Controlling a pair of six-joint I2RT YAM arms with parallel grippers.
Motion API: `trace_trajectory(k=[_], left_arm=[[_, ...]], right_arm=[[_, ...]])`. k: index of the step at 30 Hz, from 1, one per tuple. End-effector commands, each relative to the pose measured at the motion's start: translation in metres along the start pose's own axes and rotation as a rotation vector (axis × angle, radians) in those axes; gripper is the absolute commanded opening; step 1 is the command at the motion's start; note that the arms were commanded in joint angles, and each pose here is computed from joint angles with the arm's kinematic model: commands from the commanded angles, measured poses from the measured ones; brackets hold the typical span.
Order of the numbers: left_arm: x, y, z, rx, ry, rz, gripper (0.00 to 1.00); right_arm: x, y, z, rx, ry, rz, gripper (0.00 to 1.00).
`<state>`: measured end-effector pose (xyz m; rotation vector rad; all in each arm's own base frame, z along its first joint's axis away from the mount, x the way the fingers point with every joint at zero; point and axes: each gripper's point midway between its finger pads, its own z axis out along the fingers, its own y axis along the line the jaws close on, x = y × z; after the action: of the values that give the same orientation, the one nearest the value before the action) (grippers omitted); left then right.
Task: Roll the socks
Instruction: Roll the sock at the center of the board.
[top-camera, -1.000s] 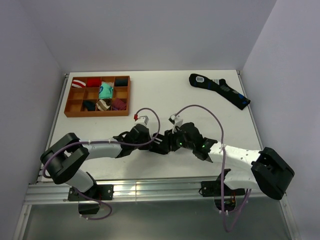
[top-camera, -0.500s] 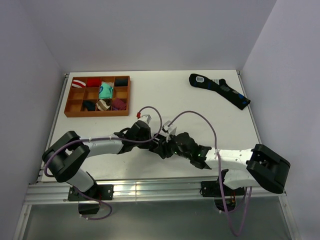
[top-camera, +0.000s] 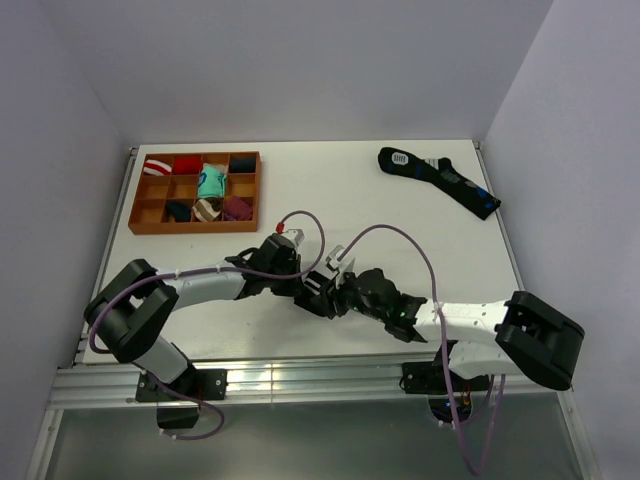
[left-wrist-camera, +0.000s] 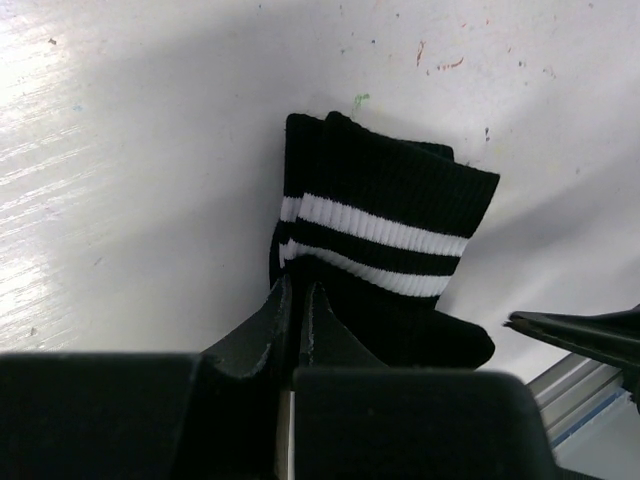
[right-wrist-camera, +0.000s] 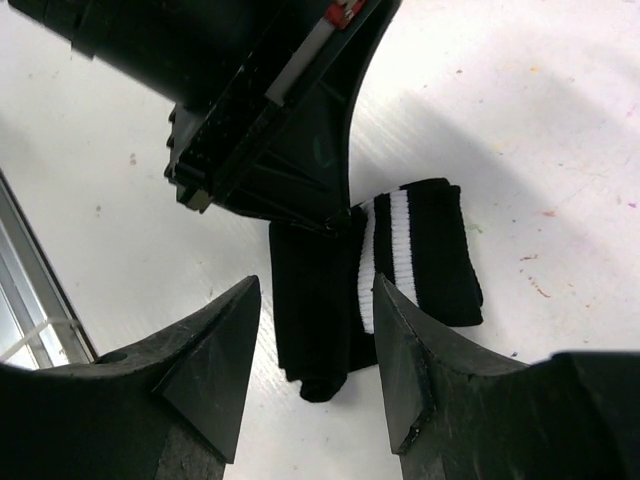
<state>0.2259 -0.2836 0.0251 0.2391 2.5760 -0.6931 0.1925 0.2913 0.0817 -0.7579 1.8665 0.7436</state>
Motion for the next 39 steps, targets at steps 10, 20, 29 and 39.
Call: trace_trajectory(k=[10,20,29,39], left_arm=[[0.048,0.037,-0.005,-0.108,0.195,0.038,0.00],[0.048,0.039,-0.002,-0.119,0.210,0.047,0.00],[0.050,0.041,0.000,-0.124,0.222,0.047,0.00],[0.048,0.041,-0.002,-0.125,0.221,0.040,0.00]], right_arm=[[0.012,0.026,0.025,-0.105,0.119,-0.047,0.53],[0.015,0.032,0.019,-0.120,0.073,-0.069,0.53],[0.031,0.026,0.025,-0.076,0.108,-0.068,0.52],[0.042,0.009,0.033,0.044,0.137,-0.086,0.51]])
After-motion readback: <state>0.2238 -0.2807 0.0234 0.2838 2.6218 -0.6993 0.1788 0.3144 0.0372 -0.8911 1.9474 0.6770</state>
